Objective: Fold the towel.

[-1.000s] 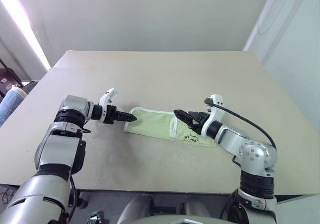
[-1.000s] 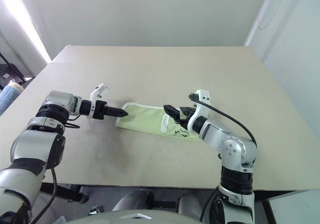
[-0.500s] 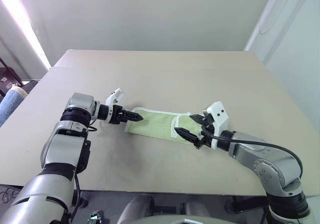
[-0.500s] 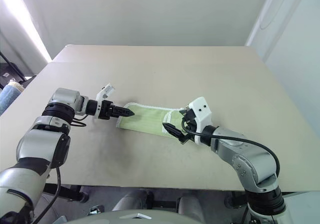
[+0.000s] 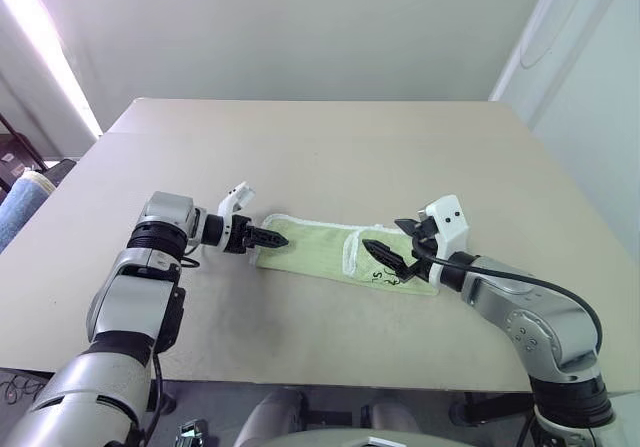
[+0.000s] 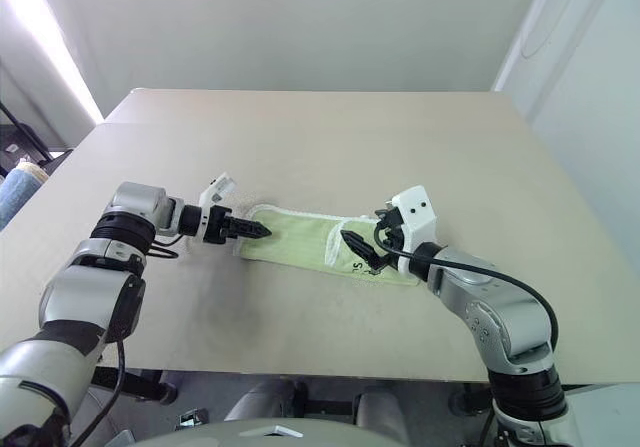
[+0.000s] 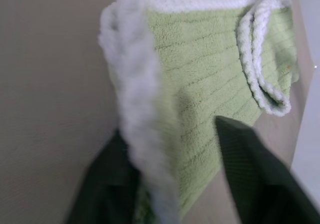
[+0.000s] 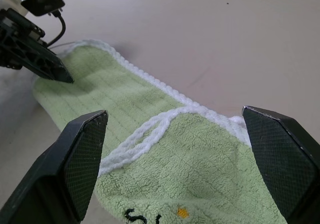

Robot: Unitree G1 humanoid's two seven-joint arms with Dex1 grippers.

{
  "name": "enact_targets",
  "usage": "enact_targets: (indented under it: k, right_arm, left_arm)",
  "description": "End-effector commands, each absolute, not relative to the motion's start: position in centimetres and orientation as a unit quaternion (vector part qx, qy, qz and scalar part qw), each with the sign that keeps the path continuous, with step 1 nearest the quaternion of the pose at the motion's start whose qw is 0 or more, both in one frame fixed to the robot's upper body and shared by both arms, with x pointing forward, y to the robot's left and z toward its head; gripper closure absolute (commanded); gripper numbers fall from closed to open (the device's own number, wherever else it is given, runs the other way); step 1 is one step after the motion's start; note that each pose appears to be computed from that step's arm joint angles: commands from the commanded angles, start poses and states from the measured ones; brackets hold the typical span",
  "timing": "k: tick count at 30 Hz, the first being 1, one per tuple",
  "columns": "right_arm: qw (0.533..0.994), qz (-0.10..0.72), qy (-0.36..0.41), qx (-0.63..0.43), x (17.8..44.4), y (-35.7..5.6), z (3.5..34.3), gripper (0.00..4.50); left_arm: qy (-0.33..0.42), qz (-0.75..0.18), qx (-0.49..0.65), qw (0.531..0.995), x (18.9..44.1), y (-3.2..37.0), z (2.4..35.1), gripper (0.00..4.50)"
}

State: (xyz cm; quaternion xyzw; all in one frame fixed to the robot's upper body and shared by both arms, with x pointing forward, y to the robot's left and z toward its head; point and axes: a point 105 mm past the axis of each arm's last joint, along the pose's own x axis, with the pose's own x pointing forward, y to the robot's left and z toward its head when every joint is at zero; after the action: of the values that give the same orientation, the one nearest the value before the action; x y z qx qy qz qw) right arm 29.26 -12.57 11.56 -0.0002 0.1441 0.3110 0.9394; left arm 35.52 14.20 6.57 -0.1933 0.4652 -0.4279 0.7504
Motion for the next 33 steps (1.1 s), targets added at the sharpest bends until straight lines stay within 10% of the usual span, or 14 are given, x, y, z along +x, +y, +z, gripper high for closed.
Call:
enact_targets:
  k: [1, 4, 33]
  right_arm:
    - [0.944, 0.308, 0.114, -0.002, 29.5, -12.8, 12.9, 0.0]
    - [0.941, 0.318, 0.118, -0.002, 29.0, -13.0, 12.9, 0.0]
    - [0.926, 0.351, 0.134, -0.001, 28.2, -12.7, 12.1, 0.0]
  left_arm:
    - [0.442, -0.453, -0.204, 0.747, 35.8, 13.5, 8.4, 3.4]
    - [0.441, -0.455, -0.206, 0.746, 35.8, 13.8, 8.9, 4.46]
    - [0.474, -0.344, -0.054, 0.809, 35.9, 25.4, 11.8, 4.46]
